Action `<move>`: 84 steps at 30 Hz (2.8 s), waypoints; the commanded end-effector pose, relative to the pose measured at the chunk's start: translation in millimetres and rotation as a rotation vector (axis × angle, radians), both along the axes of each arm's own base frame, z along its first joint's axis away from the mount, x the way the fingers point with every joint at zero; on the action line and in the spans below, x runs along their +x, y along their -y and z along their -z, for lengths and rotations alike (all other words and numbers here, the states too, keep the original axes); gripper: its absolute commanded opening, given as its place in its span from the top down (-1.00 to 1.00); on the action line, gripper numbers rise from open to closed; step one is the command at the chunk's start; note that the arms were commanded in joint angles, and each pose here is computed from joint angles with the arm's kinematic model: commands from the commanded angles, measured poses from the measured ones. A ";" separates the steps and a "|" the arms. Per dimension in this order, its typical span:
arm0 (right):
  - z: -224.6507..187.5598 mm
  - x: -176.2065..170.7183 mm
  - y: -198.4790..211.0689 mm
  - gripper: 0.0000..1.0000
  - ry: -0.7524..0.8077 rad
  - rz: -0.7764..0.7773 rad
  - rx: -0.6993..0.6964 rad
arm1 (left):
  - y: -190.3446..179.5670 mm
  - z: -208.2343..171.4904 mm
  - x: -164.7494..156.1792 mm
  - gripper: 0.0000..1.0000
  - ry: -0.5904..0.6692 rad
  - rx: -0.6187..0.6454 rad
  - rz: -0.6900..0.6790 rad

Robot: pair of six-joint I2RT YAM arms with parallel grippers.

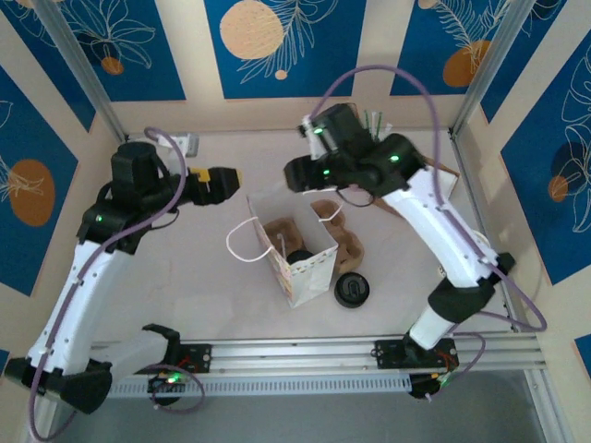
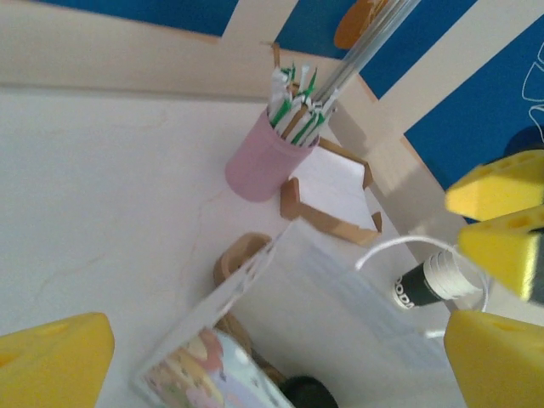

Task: Pack the takeout coffee

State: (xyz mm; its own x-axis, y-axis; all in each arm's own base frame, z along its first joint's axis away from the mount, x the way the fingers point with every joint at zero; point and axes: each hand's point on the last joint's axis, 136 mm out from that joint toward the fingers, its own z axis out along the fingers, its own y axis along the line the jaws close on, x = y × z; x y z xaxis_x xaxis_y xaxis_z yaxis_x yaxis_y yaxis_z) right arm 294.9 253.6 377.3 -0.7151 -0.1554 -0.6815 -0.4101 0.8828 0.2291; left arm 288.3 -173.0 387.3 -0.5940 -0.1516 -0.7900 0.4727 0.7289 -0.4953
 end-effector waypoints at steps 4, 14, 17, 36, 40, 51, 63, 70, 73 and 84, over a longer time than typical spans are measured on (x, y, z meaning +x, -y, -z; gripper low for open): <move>2.7 15.8 89.7 -0.26 -0.049 0.258 0.098 | 21.3 -4.8 39.5 -1.00 0.006 0.023 0.054; 82.4 56.0 208.6 -0.33 -0.229 0.622 0.133 | 52.2 37.3 104.0 -1.00 -0.073 -0.002 0.104; 108.3 71.6 230.0 -0.33 -0.287 0.704 0.121 | 54.2 50.8 124.5 -1.00 -0.095 -0.011 0.095; 249.8 179.3 258.2 0.02 -0.570 0.914 -0.031 | 52.3 140.2 154.7 -1.00 -0.186 -0.004 0.061; 267.1 187.6 260.6 0.09 -0.589 0.922 -0.058 | 52.3 146.0 153.5 -1.00 -0.192 -0.002 0.067; 306.3 192.4 261.5 0.24 -0.654 0.913 -0.106 | 50.7 156.5 151.4 -1.00 -0.209 0.002 0.072; 328.9 192.9 262.0 0.31 -0.688 0.900 -0.130 | 50.0 154.9 150.9 -1.00 -0.208 0.002 0.072; 337.6 193.2 262.5 0.42 -0.699 0.892 -0.132 | 50.1 152.8 150.8 -1.00 -0.205 0.000 0.071; 338.6 193.2 263.6 0.50 -0.697 0.890 -0.134 | 50.1 151.9 150.5 -1.00 -0.204 -0.003 0.071; 319.0 198.3 261.1 0.98 -0.651 0.874 -0.113 | 48.7 146.7 148.1 -1.00 -0.201 -0.005 0.066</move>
State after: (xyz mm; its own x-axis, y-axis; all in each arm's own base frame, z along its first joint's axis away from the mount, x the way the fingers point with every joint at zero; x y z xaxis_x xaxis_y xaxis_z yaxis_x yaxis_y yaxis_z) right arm 487.0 -9.6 40.5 -0.8287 0.5486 -0.1107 0.5467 0.8359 0.0497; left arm 437.9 -225.0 228.0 -0.7659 -0.1013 -0.6349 0.3917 0.7096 -0.5858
